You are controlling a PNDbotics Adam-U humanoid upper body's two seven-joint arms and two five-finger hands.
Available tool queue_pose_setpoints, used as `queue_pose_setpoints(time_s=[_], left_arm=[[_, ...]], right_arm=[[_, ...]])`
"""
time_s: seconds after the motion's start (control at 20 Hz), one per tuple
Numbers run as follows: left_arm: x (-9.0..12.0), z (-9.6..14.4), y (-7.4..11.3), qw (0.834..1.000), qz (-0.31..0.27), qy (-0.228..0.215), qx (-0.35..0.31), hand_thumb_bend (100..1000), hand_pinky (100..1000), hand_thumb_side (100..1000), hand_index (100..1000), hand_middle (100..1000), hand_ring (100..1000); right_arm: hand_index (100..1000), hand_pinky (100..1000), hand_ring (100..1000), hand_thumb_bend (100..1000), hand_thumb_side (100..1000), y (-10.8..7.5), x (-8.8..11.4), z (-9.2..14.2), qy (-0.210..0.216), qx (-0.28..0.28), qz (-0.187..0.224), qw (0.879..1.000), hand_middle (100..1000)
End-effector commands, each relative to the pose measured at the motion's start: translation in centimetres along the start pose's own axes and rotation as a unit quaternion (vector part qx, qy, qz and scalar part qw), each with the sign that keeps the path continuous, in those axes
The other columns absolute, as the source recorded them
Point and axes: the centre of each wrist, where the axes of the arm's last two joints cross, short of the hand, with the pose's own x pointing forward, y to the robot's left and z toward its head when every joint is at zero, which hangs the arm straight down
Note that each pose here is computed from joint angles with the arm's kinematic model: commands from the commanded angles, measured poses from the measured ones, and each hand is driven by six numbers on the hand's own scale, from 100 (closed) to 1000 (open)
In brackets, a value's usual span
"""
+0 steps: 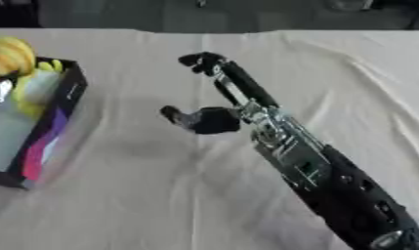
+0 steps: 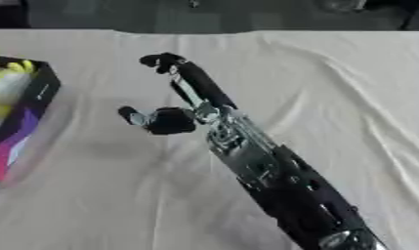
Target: Pick up the objects with one hand, pass them to the other hand, and then place them into the box on the other side of the table.
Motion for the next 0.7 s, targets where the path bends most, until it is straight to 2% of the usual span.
queue_pose_setpoints(time_s=[0.05, 0.2, 0.6, 0.7], left_arm=[[-2.2, -0.5, 2.0, 0.999, -0.018, 0.033, 0.030, 230, 709, 100, 400, 387, 536], [-3.6, -1.0, 1.8, 0.998, -0.015, 0.050, 0.028, 231, 712, 100, 405, 391, 539], [-6.3, -2.8, 0.7, 0.997, -0.016, 0.079, 0.005, 412, 741, 100, 522, 471, 576], [-6.9, -3.3, 0.4, 0.996, -0.022, 0.086, -0.005, 534, 755, 159, 587, 511, 607]], right_arm=[[865, 856, 826, 480, 384, -1.7, 0.9, 0.0, -0.016, -0.025, -0.004, 1.000, 806], [864, 855, 824, 480, 379, -2.4, 1.4, 0.0, -0.024, -0.036, -0.007, 0.999, 805], [862, 853, 819, 476, 363, -3.8, 2.2, 0.2, -0.031, -0.070, -0.020, 0.997, 802], [861, 854, 816, 477, 362, -4.0, 2.2, 0.2, -0.030, -0.077, -0.023, 0.996, 801]])
